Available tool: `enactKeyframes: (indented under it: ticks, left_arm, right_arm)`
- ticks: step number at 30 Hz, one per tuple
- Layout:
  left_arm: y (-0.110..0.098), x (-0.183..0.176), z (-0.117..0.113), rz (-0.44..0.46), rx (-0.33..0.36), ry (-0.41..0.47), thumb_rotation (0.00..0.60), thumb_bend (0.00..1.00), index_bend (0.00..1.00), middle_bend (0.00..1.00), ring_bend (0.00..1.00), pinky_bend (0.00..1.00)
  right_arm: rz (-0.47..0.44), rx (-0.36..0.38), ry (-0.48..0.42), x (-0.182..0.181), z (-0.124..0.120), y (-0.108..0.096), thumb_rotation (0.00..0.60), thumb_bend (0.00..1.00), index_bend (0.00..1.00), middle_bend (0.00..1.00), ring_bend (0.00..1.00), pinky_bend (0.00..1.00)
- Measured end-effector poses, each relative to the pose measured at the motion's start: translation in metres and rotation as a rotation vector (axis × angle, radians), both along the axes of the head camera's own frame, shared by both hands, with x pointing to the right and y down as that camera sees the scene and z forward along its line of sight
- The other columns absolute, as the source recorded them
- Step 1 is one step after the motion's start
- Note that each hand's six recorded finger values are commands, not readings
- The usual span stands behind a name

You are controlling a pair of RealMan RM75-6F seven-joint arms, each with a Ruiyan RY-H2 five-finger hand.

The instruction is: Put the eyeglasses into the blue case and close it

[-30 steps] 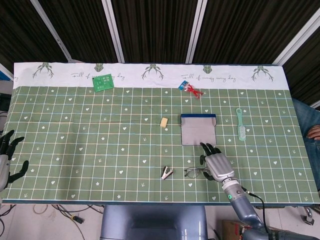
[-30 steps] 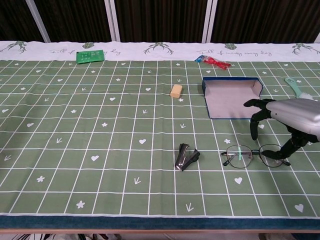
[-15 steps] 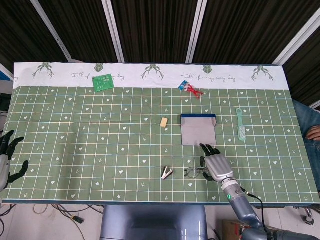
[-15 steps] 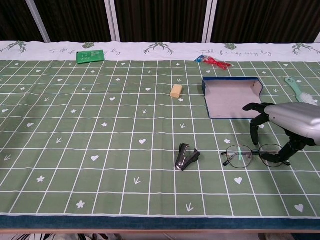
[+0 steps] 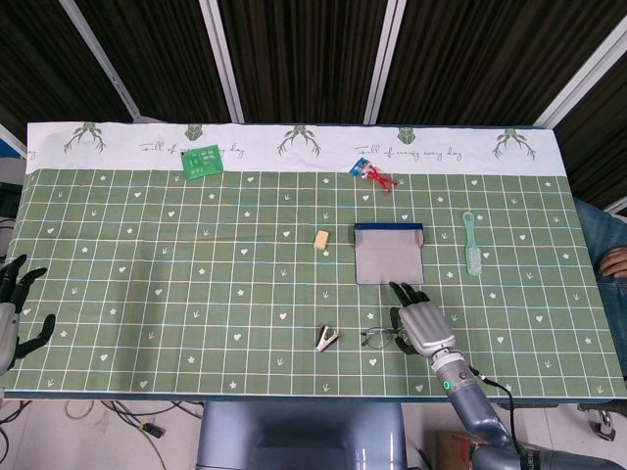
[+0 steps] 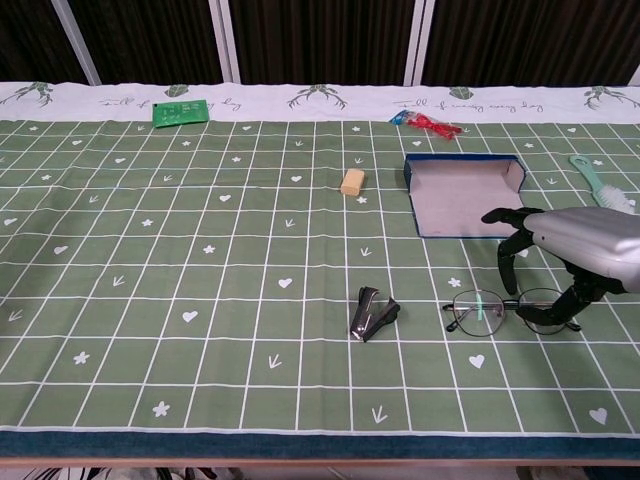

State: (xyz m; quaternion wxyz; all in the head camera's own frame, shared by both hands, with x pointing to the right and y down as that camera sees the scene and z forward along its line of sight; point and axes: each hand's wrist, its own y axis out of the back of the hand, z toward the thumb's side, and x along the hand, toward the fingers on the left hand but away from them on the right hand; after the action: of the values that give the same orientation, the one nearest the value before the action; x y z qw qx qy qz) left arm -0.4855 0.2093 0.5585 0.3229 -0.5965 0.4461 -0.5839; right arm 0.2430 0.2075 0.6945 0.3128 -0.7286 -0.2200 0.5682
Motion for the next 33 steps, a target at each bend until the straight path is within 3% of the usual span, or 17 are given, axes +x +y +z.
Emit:
enactKeyframes:
  ticks: [33]
  left_arm:
    - [-0.0002, -0.0002, 0.0002, -0.001, 0.000, -0.003, 0.600, 0.38, 0.15, 0.00, 0.00, 0.00]
  right_arm:
    - [-0.003, -0.006, 0.001, -0.0070, 0.0029, -0.0018, 0.600, 0.44, 0.57, 0.03, 0.04, 0.19]
